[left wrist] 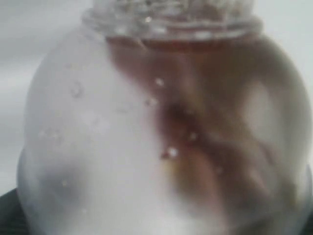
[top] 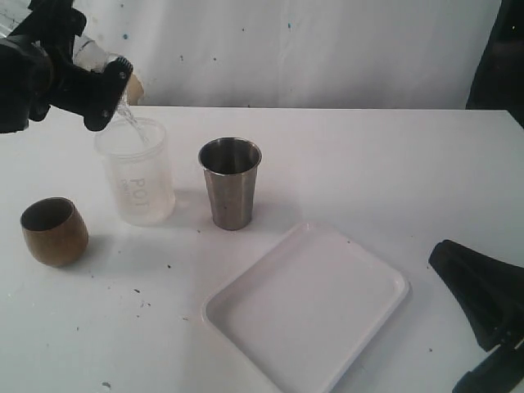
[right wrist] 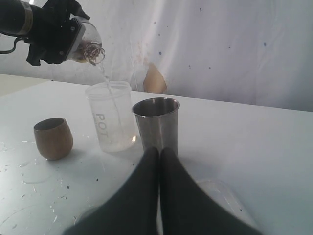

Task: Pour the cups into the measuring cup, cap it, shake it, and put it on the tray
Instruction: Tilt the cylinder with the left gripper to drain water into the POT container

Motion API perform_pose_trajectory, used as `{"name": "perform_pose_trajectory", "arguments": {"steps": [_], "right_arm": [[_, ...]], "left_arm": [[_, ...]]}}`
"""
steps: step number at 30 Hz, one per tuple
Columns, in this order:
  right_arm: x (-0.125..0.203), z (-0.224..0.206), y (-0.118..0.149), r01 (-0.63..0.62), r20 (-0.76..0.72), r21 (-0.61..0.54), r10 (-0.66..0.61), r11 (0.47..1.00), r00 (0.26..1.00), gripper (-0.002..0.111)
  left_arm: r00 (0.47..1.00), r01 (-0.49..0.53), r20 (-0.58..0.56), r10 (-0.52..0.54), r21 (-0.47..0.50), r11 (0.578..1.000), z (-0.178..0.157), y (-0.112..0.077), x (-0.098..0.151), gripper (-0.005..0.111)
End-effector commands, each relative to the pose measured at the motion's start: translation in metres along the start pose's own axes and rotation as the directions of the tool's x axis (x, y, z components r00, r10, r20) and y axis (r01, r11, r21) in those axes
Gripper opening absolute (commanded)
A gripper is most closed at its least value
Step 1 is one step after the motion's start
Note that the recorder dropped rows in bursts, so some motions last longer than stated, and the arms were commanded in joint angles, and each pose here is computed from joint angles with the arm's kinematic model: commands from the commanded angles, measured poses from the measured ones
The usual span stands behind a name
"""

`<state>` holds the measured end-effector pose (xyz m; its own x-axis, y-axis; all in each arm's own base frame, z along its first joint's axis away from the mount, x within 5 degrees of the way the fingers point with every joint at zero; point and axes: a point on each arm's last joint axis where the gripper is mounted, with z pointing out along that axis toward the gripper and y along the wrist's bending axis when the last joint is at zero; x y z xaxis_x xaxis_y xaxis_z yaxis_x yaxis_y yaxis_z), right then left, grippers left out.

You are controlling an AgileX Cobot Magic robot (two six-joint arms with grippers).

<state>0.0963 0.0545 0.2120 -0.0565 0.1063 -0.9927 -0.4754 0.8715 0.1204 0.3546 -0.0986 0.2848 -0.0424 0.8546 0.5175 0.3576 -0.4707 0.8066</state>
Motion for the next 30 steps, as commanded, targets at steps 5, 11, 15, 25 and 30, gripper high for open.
{"name": "perform_pose_trajectory", "arguments": {"steps": [5, 11, 15, 25, 30], "right_arm": [[0.0016, -0.0011, -0.0008, 0.01, 0.0, 0.005, -0.01, 1.0, 1.0, 0.0], [0.0016, -0.0011, -0.0008, 0.01, 0.0, 0.005, -0.01, 1.0, 1.0, 0.0], [0.0016, -0.0011, -0.0008, 0.01, 0.0, 0.005, -0.01, 1.0, 1.0, 0.0], [0.0016, -0.0011, -0.0008, 0.01, 0.0, 0.005, -0.01, 1.0, 1.0, 0.0], [0.0014, -0.0011, -0.0008, 0.011, 0.002, 0.005, -0.011, 1.0, 1.0, 0.0]], "left_arm": [[0.993, -0.114, -0.043, 0.112, -0.044, 0.992, -0.0046, 0.0134, 0.0077, 0.0], [0.979, -0.196, -0.06, 0.193, -0.035, 0.98, -0.0046, 0.0132, 0.009, 0.0], [0.968, -0.24, -0.078, 0.238, -0.025, 0.97, -0.0047, 0.0129, 0.0105, 0.0], [0.962, -0.266, -0.073, 0.264, -0.026, 0.963, -0.0047, 0.013, 0.01, 0.0], [0.942, -0.329, -0.076, 0.326, -0.02, 0.944, -0.0047, 0.0129, 0.0102, 0.0]]}}
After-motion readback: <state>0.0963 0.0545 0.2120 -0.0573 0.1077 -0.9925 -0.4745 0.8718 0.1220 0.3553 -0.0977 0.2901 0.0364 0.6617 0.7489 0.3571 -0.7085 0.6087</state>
